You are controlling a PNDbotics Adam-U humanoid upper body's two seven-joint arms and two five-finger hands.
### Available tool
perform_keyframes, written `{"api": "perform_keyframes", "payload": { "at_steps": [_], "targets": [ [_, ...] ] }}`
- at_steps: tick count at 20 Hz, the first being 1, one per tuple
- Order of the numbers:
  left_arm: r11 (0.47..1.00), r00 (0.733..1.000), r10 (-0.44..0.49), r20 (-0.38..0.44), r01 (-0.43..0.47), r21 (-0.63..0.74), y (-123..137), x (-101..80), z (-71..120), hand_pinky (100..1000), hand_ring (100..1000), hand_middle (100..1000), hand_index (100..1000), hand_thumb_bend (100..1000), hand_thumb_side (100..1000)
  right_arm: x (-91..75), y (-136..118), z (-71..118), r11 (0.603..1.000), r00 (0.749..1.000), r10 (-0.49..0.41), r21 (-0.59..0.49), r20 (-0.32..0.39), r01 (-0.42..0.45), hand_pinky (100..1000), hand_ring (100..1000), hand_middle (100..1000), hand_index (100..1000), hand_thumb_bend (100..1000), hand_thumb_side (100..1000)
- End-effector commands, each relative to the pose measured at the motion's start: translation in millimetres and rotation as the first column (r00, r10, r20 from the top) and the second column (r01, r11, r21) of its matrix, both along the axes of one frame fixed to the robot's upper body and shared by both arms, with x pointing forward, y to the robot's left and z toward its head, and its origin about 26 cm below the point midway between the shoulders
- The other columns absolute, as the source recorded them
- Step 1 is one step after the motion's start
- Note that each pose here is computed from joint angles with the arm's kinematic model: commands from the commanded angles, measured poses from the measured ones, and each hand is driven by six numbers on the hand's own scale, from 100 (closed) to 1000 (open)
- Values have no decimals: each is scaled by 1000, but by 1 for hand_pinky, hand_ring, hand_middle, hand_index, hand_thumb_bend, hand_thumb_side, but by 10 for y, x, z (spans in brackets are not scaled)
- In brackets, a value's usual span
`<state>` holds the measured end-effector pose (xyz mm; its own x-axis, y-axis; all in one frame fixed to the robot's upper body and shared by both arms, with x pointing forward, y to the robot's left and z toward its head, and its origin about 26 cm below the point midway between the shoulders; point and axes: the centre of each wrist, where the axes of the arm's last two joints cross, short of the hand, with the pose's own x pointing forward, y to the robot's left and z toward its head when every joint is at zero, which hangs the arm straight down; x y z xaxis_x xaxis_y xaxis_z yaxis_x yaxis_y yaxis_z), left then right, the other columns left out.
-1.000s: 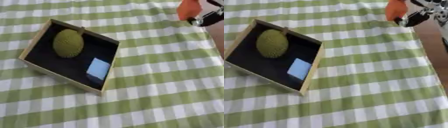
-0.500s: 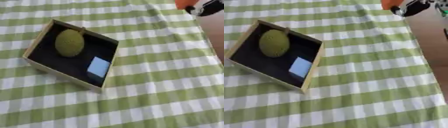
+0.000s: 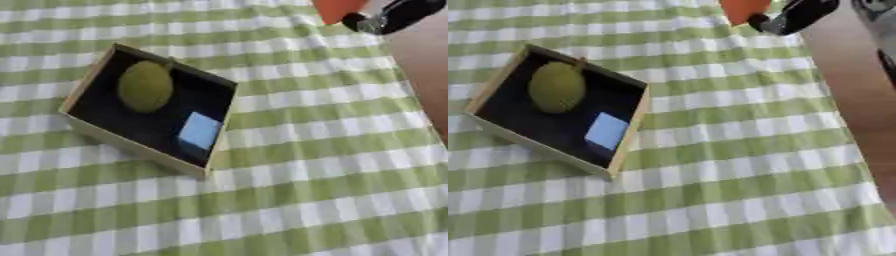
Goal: Pick up objects on the table and place them in the box.
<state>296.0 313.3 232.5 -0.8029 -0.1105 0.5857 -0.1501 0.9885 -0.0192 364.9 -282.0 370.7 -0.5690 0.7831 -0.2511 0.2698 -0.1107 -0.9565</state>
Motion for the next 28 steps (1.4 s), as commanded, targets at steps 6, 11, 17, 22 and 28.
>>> {"api": "perform_keyframes", "payload": {
  "at_steps": [6, 11, 17, 22, 28],
  "targets": [
    [999, 999, -37, 20, 37, 15, -59, -6, 95, 818, 830, 865, 833, 192, 824, 33, 517, -9, 987, 985, 156, -12, -78, -157, 840, 767, 626, 754, 208, 102],
    [998, 998, -57, 24, 57, 15, -93, 6, 110, 818, 830, 865, 833, 195, 819, 115, 771, -95, 978, 974, 203, -18, -104, -206, 840, 769, 632, 757, 226, 109],
    [996, 996, -83, 27, 83, 17, -140, 21, 132, 818, 830, 865, 834, 197, 815, 280, 944, -285, 979, 972, 199, -22, -128, -203, 840, 764, 625, 752, 209, 111],
    [995, 995, -98, 33, 98, 14, -168, 30, 147, 818, 830, 865, 834, 199, 813, 403, 973, -431, 984, 973, 178, -7, -145, -181, 841, 760, 621, 750, 183, 106],
    [994, 993, -109, 41, 109, 11, -188, 37, 164, 818, 830, 866, 834, 199, 812, 487, 1044, -573, 982, 966, 188, 4, -175, -191, 842, 758, 620, 750, 149, 103]
  ]
}}
